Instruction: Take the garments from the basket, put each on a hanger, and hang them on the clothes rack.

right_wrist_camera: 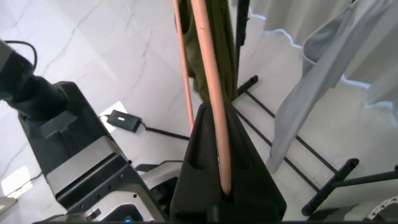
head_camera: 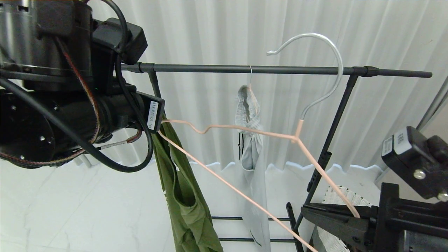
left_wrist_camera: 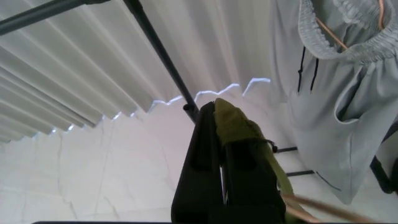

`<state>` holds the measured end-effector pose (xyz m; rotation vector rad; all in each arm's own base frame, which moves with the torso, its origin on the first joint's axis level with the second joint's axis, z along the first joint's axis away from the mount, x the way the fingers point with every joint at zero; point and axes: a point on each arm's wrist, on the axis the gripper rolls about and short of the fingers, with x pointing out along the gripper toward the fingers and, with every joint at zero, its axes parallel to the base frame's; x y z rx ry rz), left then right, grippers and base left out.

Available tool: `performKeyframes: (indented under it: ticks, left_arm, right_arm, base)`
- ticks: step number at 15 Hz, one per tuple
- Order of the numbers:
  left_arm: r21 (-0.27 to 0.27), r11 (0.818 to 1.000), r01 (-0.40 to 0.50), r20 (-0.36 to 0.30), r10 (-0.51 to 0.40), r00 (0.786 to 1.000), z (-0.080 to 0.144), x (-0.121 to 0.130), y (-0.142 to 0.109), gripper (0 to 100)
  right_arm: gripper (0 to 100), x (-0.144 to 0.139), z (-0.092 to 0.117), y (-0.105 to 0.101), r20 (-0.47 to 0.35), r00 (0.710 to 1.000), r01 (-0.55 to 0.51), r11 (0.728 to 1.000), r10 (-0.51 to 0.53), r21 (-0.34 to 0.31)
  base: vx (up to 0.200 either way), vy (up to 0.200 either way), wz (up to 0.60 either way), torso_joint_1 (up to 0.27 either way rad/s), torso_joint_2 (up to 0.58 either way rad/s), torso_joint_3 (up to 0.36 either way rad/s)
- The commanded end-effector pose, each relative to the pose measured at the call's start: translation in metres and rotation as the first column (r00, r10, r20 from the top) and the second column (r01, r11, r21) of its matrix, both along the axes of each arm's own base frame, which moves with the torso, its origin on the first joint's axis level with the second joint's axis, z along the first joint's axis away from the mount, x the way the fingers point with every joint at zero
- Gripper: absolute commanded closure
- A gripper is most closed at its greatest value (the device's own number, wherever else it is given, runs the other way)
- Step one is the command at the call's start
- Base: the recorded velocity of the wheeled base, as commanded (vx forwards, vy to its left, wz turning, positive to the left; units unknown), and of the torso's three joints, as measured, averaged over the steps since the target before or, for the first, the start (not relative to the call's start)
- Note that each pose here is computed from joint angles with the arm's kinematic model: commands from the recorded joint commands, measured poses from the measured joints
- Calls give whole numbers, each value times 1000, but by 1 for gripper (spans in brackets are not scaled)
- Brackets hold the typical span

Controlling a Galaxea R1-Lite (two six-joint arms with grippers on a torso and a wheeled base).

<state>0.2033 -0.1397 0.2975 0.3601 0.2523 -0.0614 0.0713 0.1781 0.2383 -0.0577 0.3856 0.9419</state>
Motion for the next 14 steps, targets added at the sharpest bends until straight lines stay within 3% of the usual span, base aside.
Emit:
performKeyframes:
  ticks: [1, 4, 9, 14]
  left_arm:
    - [-4, 1000, 11, 6, -11, 1000, 2, -2, -2, 100]
    - [-5, 999, 37, 7, -37, 999, 3, -6, -7, 100]
    - [-7, 998, 59, 11, -59, 998, 4, -10, -11, 100]
    - [10, 999, -43, 34, 42, 999, 7, -7, -7, 100]
  right_arm:
    - [100, 10, -1, 8, -3, 999, 33, 999, -33, -8]
    - [100, 20, 1, 22, 10, 999, 49, 998, -49, 29]
    - [100, 28, -8, 38, -4, 998, 64, 998, -64, 2]
    - [100, 44, -14, 41, 7, 989, 149, 989, -149, 1]
  base:
    - [0, 0, 0, 0, 0, 0]
    - [0, 0, 0, 0, 0, 0]
    - [0, 0, 0, 0, 0, 0]
    - [0, 0, 0, 0, 0, 0]
